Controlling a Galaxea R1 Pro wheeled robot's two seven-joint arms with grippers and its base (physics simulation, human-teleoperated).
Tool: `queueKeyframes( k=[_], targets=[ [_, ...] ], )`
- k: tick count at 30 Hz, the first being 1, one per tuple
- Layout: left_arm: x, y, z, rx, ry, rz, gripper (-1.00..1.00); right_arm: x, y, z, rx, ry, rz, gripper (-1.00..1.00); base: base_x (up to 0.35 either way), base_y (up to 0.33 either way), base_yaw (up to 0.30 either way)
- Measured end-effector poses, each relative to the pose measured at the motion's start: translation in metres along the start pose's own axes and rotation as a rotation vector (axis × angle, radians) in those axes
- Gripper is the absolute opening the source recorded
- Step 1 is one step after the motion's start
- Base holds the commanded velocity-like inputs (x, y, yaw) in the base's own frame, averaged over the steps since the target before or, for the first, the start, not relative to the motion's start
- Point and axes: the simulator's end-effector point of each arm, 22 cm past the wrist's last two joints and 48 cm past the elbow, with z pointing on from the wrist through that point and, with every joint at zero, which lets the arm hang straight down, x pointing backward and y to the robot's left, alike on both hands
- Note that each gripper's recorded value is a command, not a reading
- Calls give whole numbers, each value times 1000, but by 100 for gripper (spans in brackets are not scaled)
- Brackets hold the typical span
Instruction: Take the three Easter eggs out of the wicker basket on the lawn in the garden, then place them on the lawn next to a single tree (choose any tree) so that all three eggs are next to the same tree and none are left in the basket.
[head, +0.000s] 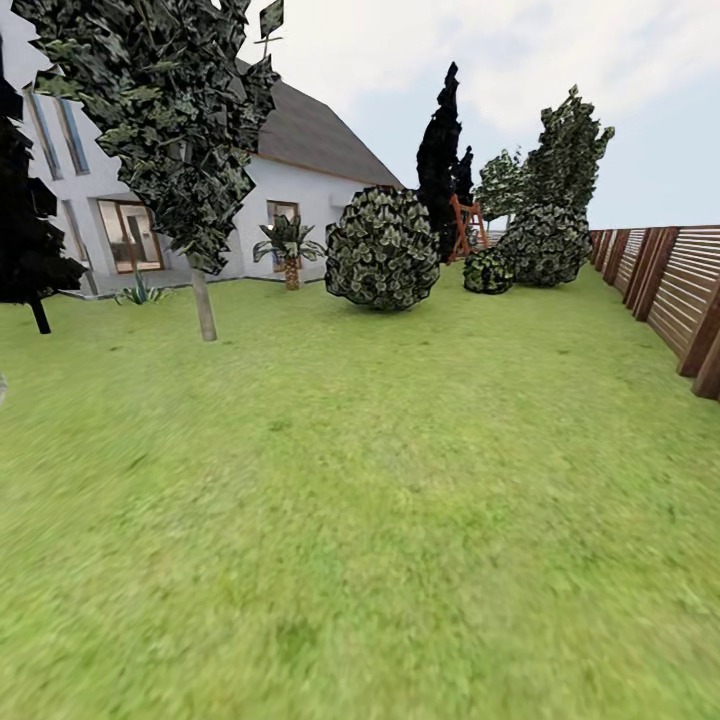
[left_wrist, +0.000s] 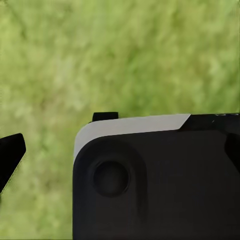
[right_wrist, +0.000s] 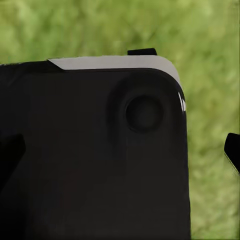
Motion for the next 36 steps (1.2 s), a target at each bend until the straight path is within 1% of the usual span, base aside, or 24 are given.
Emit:
queueKeyframes(
  k=[36],
  targets=[
    [0,0,0,0,-1,1,100,0,0,0,0,0,0,100,320,0,17]
  ],
)
